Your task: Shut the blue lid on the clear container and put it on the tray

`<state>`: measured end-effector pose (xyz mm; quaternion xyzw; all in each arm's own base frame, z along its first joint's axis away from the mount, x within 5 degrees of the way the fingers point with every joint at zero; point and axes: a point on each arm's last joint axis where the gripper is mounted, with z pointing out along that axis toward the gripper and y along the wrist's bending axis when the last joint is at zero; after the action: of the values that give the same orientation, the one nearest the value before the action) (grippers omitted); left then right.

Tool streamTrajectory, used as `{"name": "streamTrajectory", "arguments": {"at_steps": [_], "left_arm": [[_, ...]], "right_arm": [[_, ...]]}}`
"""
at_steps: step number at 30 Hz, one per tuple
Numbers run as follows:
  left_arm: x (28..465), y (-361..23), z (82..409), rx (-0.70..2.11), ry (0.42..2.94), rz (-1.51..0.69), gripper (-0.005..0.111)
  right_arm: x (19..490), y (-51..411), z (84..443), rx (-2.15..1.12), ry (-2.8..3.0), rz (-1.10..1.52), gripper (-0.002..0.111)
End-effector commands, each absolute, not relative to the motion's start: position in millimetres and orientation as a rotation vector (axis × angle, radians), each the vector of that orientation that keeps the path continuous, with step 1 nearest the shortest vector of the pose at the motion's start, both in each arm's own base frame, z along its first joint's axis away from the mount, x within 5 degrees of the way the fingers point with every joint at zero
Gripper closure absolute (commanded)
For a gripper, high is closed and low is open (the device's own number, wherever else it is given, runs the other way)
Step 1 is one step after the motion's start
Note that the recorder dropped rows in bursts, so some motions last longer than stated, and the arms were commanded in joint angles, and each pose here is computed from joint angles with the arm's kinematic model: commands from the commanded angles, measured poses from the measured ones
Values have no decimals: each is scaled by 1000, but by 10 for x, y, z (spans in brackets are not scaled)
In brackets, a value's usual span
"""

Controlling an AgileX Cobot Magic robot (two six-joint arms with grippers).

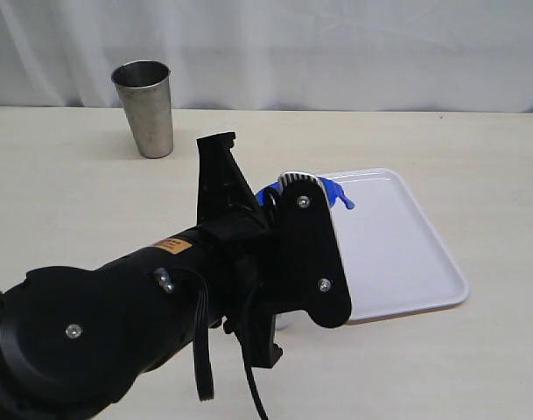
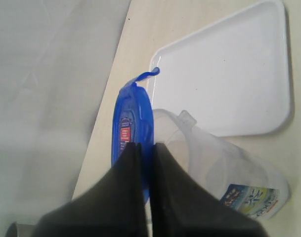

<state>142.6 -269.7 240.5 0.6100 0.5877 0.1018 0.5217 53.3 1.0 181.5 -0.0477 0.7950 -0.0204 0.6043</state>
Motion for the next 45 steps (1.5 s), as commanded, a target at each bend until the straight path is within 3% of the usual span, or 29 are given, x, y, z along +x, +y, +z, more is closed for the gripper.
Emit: {"name": "streamTrajectory", "arguments": {"at_steps": [1, 32, 35, 45], "left_arm": [[1415, -2700, 2393, 1486, 1398, 246, 107], [1405, -2722, 2404, 1518, 1335, 254, 107], [1437, -2562, 2279, 1496, 1373, 383, 107], [1389, -2563, 2203, 1581, 1302, 365, 107]], "right_arm": [[532, 7, 1812, -111, 1835, -55, 104], [532, 7, 1812, -111, 1835, -55, 104], [532, 7, 1812, -111, 1835, -55, 104], [532, 7, 1812, -111, 1835, -55, 104]]}}
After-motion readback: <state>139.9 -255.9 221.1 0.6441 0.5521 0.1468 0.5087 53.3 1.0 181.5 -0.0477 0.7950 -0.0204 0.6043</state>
